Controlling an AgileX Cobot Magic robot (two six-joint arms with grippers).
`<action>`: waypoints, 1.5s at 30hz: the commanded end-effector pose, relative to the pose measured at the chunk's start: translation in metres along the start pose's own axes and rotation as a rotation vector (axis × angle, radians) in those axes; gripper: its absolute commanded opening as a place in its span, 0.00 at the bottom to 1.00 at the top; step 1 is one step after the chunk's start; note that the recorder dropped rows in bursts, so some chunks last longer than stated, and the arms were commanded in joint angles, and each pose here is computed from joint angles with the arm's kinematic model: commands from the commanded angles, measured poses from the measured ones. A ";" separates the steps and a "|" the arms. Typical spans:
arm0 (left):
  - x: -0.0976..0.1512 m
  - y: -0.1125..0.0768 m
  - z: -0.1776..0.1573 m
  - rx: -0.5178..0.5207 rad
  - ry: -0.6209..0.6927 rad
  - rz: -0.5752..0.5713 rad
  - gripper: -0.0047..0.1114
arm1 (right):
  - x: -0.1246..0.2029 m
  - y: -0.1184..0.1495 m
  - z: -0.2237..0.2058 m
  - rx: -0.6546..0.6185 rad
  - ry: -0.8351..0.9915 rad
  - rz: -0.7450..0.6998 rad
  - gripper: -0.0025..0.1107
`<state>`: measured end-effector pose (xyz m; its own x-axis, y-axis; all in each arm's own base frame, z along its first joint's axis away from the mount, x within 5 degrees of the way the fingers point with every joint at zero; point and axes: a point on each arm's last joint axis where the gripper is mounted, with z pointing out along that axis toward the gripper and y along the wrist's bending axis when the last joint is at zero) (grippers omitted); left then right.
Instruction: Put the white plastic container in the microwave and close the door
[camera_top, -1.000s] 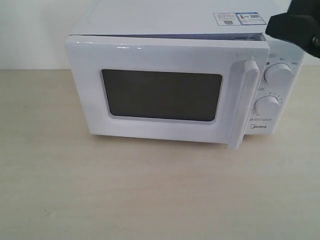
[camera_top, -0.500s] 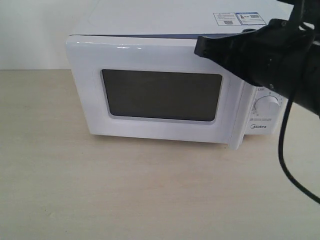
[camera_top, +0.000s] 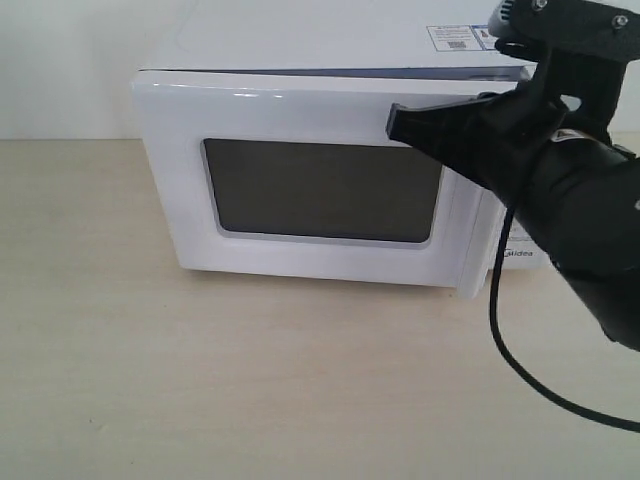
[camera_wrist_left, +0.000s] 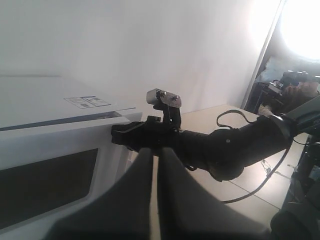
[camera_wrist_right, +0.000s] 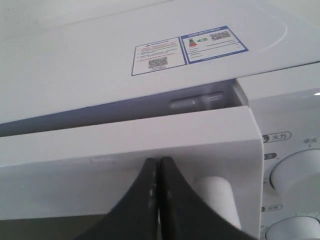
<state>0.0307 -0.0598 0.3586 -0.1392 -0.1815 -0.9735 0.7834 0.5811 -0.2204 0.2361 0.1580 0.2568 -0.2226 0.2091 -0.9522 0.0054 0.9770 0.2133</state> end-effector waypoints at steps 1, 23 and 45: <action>0.002 -0.001 0.000 0.016 0.010 -0.019 0.08 | 0.003 0.001 0.005 0.030 -0.052 -0.014 0.02; 0.003 -0.001 0.000 0.022 0.016 -0.019 0.08 | -0.002 0.000 0.017 0.008 -0.170 -0.118 0.02; 0.006 -0.004 0.000 0.051 0.048 -0.033 0.08 | -0.002 -0.012 0.027 0.026 -0.125 -0.128 0.02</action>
<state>0.0276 -0.0622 0.3559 -0.1715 -0.1577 -0.9725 0.8019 0.5512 -0.2308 0.2596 0.1504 0.2549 -0.0578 0.0792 -0.9952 -0.0009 0.9968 0.0794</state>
